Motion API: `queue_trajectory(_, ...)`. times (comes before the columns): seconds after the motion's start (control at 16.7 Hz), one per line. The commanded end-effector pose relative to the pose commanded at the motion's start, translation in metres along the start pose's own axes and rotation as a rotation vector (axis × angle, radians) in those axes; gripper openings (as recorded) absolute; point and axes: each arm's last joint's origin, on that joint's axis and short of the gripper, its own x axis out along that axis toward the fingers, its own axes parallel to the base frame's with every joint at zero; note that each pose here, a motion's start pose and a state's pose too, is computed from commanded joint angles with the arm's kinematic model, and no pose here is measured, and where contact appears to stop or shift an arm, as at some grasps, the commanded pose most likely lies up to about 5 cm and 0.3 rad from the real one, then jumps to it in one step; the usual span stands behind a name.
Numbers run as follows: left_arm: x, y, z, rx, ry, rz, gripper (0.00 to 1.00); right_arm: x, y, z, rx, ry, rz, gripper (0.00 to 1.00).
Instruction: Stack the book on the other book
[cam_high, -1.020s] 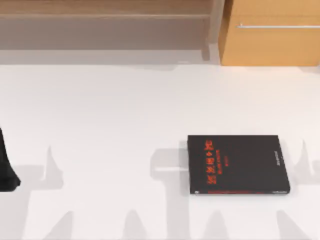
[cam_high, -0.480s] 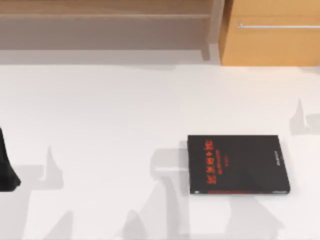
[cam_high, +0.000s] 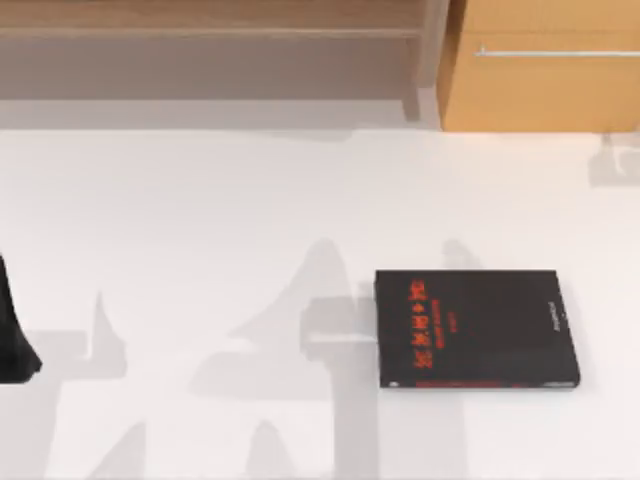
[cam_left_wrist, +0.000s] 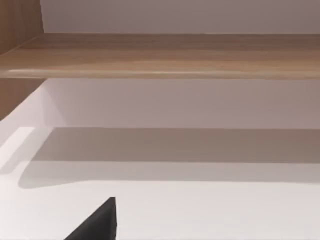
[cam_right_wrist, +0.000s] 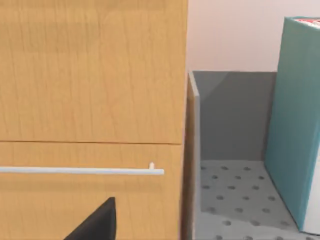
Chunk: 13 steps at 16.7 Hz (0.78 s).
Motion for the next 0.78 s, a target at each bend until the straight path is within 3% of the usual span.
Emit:
queue_trajectory(0.18,0.000,0.000,0.000,0.000,0.000,0.000,1.00,0.038,-0.019,0.000,-0.002,-0.002,0.000,1.00)
queue_trajectory(0.48,0.000,0.000,0.000,0.000,0.000,0.000,1.00,0.116,-0.064,-0.031,0.006,0.023,0.001,1.00)
queue_trajectory(0.78,0.000,0.000,0.000,0.000,0.000,0.000,1.00,0.158,-0.102,-0.058,-0.003,0.000,0.000,1.00)
